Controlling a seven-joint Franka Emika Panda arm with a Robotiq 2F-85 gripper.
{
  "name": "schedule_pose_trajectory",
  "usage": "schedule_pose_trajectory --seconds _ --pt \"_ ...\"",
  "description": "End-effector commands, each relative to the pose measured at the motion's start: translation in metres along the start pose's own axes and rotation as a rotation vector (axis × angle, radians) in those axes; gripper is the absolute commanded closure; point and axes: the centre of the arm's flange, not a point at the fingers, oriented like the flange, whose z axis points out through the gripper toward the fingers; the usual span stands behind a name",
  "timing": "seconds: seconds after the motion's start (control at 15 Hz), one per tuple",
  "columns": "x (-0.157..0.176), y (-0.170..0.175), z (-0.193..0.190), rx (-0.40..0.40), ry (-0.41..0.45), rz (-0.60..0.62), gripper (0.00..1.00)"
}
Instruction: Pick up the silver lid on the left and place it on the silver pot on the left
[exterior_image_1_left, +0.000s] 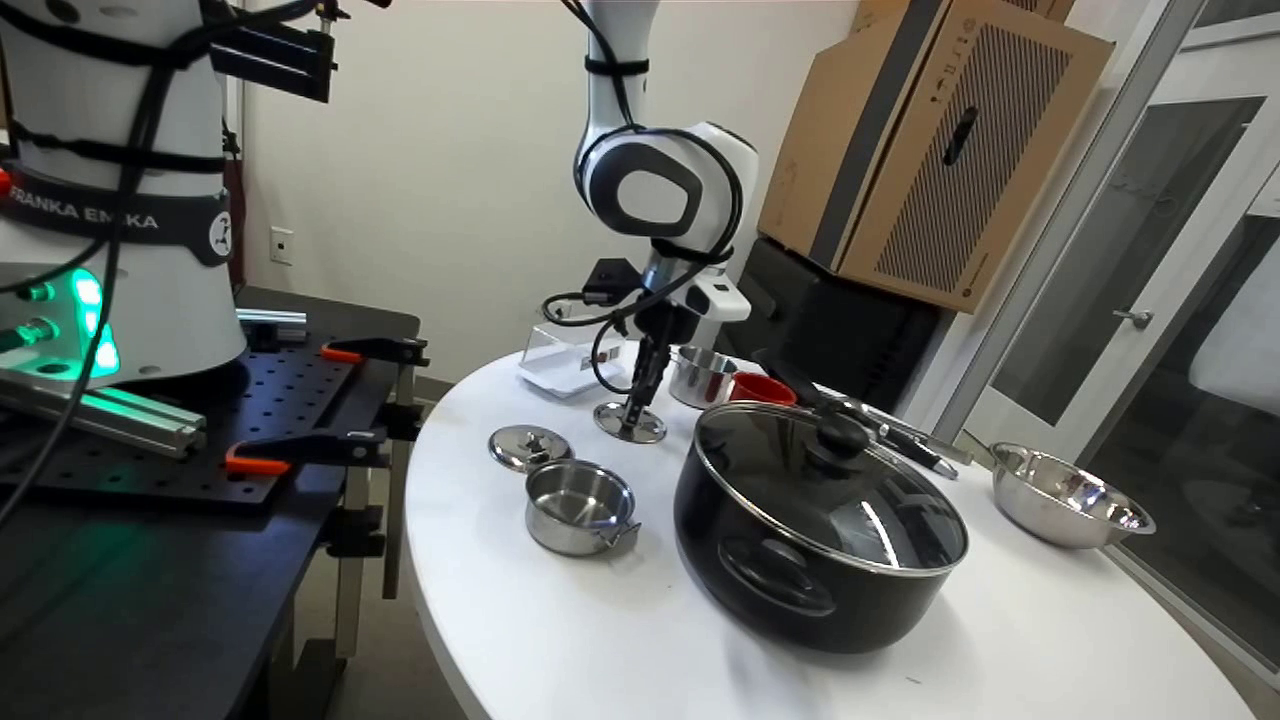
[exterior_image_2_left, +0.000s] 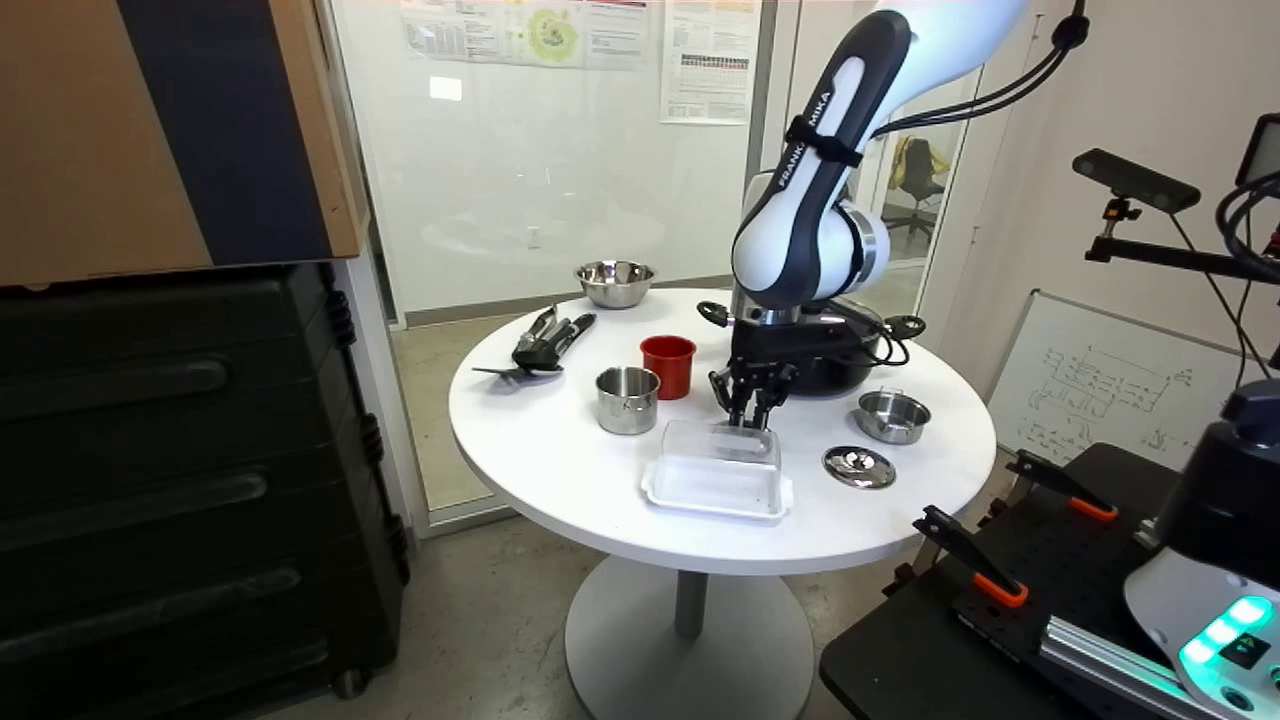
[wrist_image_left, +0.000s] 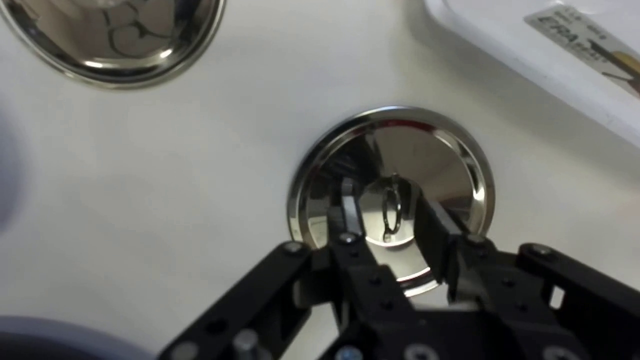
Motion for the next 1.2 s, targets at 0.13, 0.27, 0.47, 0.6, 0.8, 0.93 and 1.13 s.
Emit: schedule_pose_trajectory --seconds 0.13,0.27,0.47,0.6,0.8,0.93,1.13 --pt "0.004 -0.005 0.007 -0.012 0.019 0.016 1.0" --pt "0.004 -0.006 0.007 -0.013 0.02 0.014 1.0" --pt "-0.005 -0.007 -0.018 0.018 0.022 -0.009 1.0" --pt "-0.017 -0.009 -0.053 0.041 0.06 -0.045 1.0" --pt "-0.031 -0.012 -0.103 0.061 0.123 -0.103 1.0" --pt "-0.036 -0.015 -0.133 0.057 0.168 -0.137 1.0" --pt "-0.024 -0.025 -0.155 0.053 0.179 -0.167 1.0"
